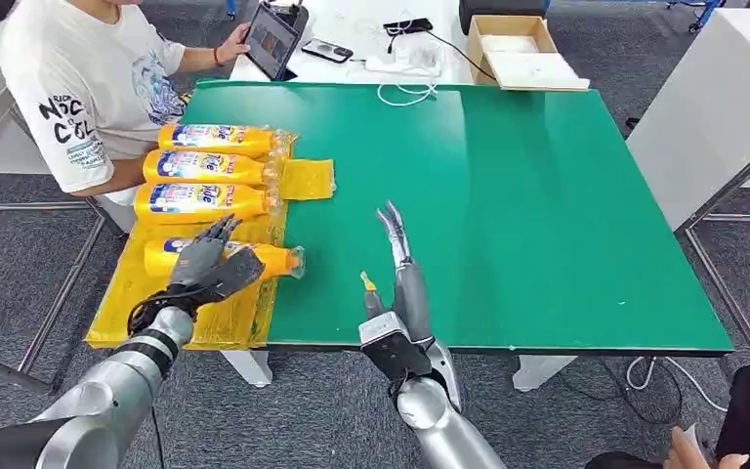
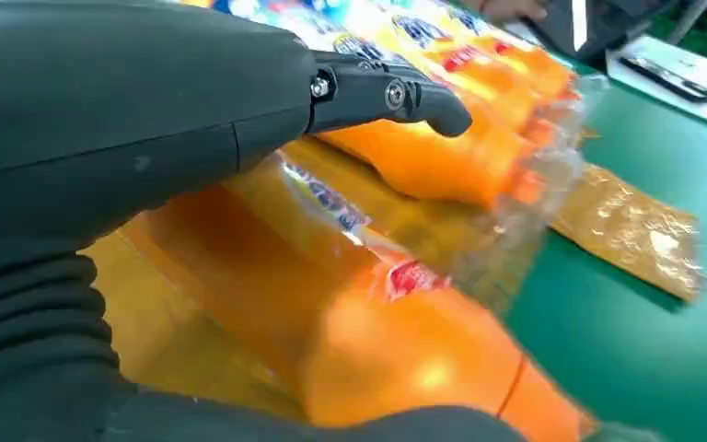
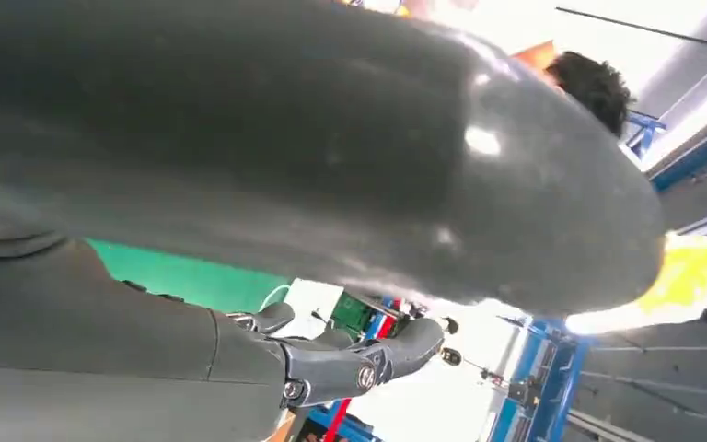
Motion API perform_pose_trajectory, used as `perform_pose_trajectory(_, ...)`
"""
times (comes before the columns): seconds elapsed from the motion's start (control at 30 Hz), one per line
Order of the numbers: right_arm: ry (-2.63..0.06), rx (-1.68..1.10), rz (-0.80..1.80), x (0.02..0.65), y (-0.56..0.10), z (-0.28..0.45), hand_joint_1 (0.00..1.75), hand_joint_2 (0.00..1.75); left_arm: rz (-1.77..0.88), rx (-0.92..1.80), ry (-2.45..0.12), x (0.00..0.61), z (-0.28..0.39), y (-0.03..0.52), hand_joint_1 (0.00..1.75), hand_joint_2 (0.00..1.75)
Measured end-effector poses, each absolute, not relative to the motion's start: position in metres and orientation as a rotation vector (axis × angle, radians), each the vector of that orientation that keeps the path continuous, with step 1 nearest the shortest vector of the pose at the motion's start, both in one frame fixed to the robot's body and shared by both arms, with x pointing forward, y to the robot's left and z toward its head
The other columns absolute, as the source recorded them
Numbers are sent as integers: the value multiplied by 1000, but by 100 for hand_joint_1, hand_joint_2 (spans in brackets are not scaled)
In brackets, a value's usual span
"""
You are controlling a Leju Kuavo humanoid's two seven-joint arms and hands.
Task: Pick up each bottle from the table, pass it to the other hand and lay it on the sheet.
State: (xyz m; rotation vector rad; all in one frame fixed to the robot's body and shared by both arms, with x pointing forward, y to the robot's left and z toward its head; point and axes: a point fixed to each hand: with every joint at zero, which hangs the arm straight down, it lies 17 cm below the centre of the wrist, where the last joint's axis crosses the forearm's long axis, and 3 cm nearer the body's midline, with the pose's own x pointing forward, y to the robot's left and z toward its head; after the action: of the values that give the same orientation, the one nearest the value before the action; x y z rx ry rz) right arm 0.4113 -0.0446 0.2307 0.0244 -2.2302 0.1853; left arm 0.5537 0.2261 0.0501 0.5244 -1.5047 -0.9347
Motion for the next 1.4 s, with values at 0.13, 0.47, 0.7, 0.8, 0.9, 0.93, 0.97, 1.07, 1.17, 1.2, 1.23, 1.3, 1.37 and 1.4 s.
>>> perform_pose_trajectory(0.13,-2222,21,193,413,-46,227,0,0,-852,334,-1559,551,59,205,0,0)
perform_pose_trajectory(0.47,-2207,14,210,415,-48,220,0,0,-603,204,-1753,550,98,187,0,0)
perform_pose_trajectory(0.7,-2188,7,213,413,-46,213,0,0,-227,440,-1920,553,151,232,0,0)
perform_pose_trajectory(0.8,-2180,7,212,413,-45,210,0,0,-83,481,-1970,546,171,248,0,0)
perform_pose_trajectory(0.9,-2180,-6,210,413,-45,209,0,0,9,451,-2021,538,188,251,0,175)
perform_pose_trajectory(0.93,-2184,-17,205,412,-46,208,0,0,50,422,-2033,536,193,251,0,175)
perform_pose_trajectory(0.97,-2186,-25,200,411,-47,208,0,0,80,402,-2045,533,197,251,0,175)
perform_pose_trajectory(1.07,-2194,-46,189,409,-50,207,0,0,125,358,-2083,526,209,247,0,175)
perform_pose_trajectory(1.17,-2207,-125,127,403,-67,208,0,175,207,262,-2116,508,217,236,0,175)
perform_pose_trajectory(1.2,-2208,-145,112,401,-71,209,0,175,219,246,-2120,503,218,233,0,175)
perform_pose_trajectory(1.23,-2210,-156,101,401,-74,210,0,175,230,232,-2127,499,220,229,0,175)
perform_pose_trajectory(1.3,-2210,-202,46,395,-87,212,0,175,270,179,-2135,486,221,221,0,175)
perform_pose_trajectory(1.37,-2210,-282,-42,385,-109,218,0,175,303,120,-2130,465,216,207,0,175)
perform_pose_trajectory(1.4,-2210,-303,-67,381,-116,219,0,175,312,106,-2115,455,208,202,0,175)
